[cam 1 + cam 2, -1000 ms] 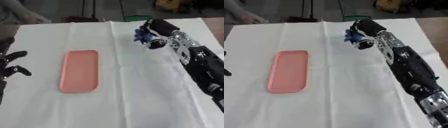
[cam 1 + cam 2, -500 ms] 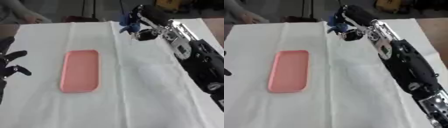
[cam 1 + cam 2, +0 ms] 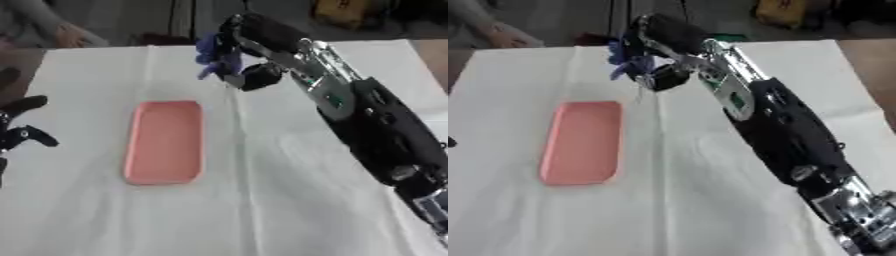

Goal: Pick up objects on the table and place them in the box.

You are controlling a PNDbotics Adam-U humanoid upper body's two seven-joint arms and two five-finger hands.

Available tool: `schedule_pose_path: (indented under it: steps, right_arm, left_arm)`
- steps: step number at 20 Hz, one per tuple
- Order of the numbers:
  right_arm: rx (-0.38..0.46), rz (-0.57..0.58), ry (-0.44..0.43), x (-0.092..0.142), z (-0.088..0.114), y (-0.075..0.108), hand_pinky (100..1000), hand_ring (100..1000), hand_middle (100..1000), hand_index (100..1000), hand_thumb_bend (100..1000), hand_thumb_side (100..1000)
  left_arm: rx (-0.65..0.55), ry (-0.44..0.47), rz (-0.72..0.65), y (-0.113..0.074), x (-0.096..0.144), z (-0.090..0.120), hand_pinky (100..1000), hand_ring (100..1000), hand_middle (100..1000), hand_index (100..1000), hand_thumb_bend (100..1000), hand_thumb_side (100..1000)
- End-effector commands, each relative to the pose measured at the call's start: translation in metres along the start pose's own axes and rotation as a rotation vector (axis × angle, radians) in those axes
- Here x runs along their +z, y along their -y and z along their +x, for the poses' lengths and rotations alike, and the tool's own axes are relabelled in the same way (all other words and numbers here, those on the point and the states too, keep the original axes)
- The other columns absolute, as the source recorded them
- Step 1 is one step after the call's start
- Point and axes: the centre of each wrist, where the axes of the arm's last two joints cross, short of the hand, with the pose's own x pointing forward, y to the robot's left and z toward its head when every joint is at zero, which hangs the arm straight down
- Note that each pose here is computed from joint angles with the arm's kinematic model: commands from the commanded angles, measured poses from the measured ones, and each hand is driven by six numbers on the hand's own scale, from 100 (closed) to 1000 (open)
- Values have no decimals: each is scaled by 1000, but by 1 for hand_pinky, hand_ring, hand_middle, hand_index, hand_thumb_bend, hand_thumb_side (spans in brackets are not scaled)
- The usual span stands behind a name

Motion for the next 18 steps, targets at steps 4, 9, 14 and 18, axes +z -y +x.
schedule_pose_path:
  steps: [4,9,14,18]
  right_arm:
    - [-36,57,106,-24,22,-22,533,530,384,525,100,100]
    - [-78,82,156,-35,35,-37,524,524,380,524,100,100]
    - [-115,109,190,-39,44,-50,528,526,386,530,100,100]
    - [-125,139,207,-39,49,-61,530,527,390,532,100,102]
  left_arm:
    - [8,63,-13,-1,-8,8,534,842,963,977,126,730]
    - [18,69,-19,0,-10,9,533,842,963,977,128,730]
    - [23,70,-22,1,-11,9,533,842,962,977,130,729]
    - [25,70,-25,1,-11,9,533,842,962,978,130,730]
